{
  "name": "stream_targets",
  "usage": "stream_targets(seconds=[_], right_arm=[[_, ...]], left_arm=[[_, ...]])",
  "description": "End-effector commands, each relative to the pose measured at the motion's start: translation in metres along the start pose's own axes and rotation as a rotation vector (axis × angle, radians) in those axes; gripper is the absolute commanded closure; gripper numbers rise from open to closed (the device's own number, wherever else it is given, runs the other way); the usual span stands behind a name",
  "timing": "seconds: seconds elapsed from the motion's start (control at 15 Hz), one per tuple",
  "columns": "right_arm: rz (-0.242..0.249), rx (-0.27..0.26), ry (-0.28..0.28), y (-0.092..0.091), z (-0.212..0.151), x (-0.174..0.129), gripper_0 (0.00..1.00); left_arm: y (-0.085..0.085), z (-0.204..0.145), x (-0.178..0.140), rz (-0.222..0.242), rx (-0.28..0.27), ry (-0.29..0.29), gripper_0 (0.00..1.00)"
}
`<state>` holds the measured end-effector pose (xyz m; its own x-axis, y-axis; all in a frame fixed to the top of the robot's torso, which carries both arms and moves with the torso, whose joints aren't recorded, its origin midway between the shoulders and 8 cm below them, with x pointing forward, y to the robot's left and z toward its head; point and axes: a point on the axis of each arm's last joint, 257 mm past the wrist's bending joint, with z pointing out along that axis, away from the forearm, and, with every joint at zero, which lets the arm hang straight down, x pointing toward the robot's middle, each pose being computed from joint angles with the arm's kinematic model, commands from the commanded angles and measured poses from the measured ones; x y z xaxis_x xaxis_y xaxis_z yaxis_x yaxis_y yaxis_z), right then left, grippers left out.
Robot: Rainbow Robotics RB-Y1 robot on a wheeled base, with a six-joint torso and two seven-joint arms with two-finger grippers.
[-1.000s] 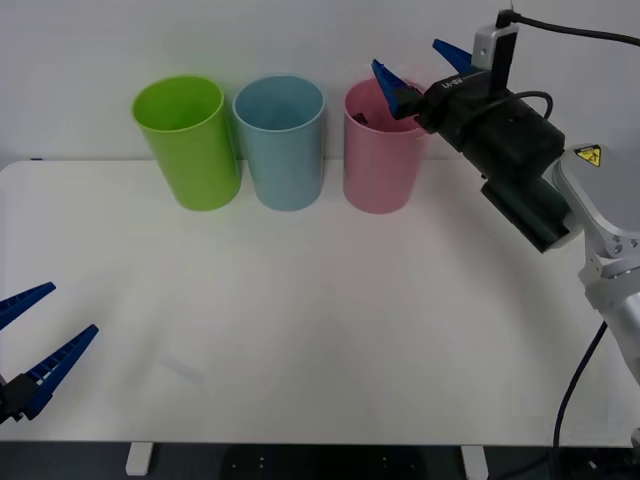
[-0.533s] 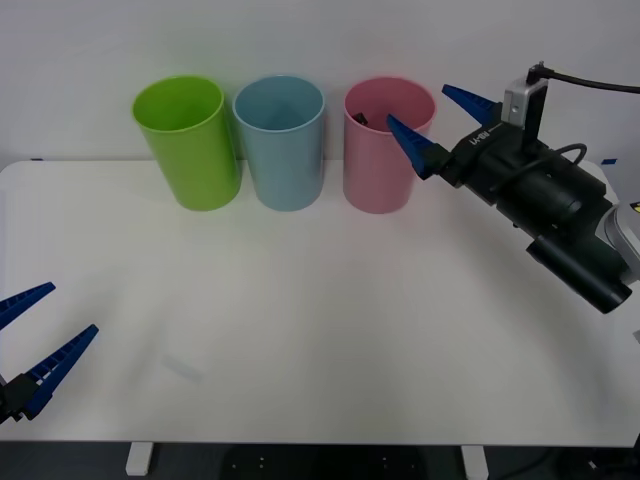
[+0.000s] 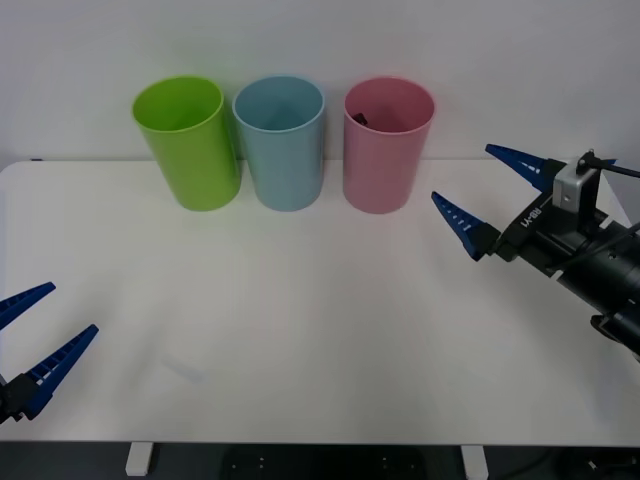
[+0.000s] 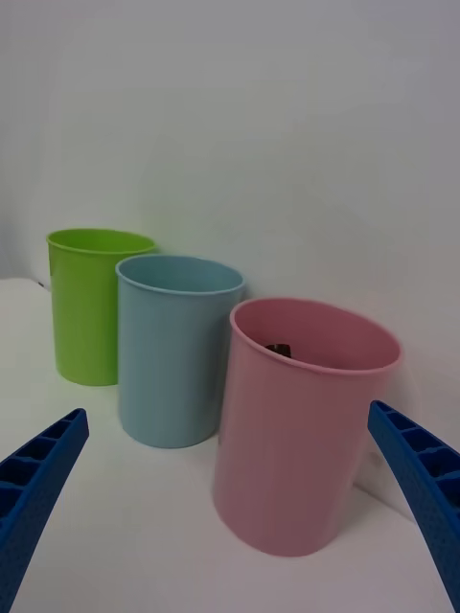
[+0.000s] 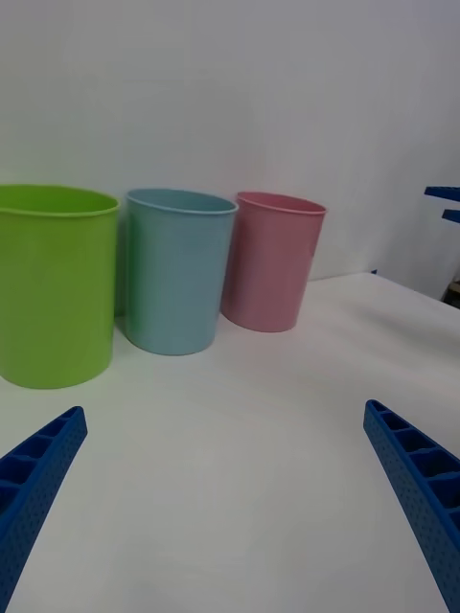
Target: Grasp the object on the table and drop it into the matching bin: aluminum can to the light blue bin, PET bottle to the pink bin.
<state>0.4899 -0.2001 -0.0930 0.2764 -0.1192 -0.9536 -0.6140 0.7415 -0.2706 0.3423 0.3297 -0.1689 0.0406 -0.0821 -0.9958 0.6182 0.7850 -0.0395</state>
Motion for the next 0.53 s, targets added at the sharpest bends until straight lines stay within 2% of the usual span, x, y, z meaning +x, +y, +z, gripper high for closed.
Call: stream_targets(seconds=[0.07, 0.4, 0.53], right_arm=[[-0.007, -0.006, 0.033, 0.003, -0.033, 0.019, 0.00], [0.047, -0.020, 0.087, 0.015, -0.079, 0.044, 0.00], [0.070, -0.010, 0.104, 0.018, -0.091, 0.052, 0.00]], left_arm=[[0.000, 0.000, 0.000, 0.000, 0.000, 0.000, 0.00], [0.000, 0.000, 0.000, 0.000, 0.000, 0.000, 0.00], [0.000, 0.000, 0.000, 0.000, 0.000, 0.000, 0.00]])
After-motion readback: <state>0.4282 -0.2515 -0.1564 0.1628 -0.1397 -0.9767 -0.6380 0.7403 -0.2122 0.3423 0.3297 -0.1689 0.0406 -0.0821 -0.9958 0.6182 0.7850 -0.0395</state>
